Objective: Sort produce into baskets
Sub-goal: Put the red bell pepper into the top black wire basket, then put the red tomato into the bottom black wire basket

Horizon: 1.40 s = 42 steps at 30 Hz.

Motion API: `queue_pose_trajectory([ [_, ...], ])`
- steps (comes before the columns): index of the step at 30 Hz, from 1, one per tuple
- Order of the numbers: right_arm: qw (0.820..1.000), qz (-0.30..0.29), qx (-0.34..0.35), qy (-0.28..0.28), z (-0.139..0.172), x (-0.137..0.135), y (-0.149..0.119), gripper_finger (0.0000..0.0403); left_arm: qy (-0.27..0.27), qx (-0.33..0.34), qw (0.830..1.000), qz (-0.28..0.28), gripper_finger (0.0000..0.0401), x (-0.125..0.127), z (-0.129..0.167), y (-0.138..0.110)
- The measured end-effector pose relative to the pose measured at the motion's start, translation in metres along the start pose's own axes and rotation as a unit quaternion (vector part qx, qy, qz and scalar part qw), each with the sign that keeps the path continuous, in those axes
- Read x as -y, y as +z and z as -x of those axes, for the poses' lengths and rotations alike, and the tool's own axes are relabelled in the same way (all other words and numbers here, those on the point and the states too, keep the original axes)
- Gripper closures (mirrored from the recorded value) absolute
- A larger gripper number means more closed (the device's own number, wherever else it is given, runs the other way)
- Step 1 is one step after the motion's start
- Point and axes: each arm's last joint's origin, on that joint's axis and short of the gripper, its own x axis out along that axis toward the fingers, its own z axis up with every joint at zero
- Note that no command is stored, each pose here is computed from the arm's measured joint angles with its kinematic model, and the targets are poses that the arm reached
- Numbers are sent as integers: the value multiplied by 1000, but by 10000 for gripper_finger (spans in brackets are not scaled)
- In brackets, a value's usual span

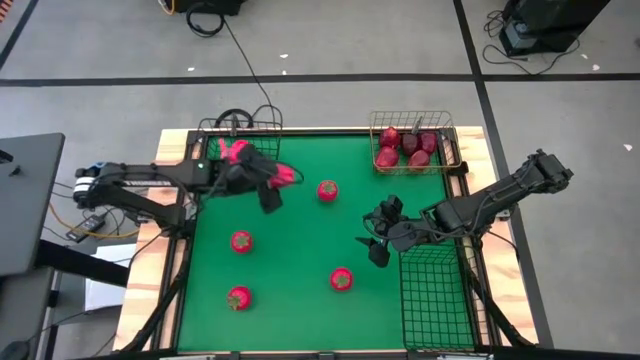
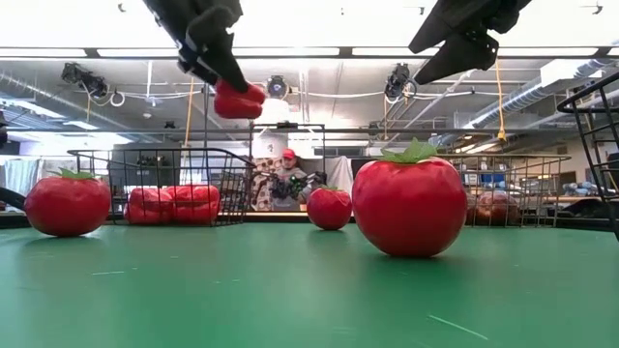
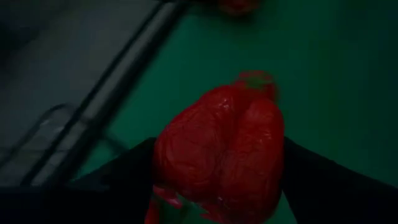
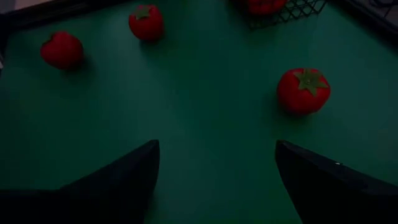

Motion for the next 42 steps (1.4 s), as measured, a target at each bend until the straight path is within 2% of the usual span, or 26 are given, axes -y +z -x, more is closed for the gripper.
queue_pose_trajectory([
  [3,1000,0,1,-1,0,0,0,74,43,6,999,21,99,-15,2,1],
  [8,1000,-9,1,-1,0,0,0,74,114,-20,992,49,99,-39,-3,-3],
  [18,1000,-10,1,-1,0,0,0,74,210,-87,969,103,91,-80,-31,-37],
  [28,1000,-9,1,-1,0,0,0,74,227,-100,958,143,8,-92,-54,-70],
  [36,1000,-8,3,-4,0,0,0,74,233,-86,956,154,27,-96,-56,-70],
  [42,1000,-6,10,-14,0,1,1,74,201,-40,969,140,30,-77,-56,-60],
])
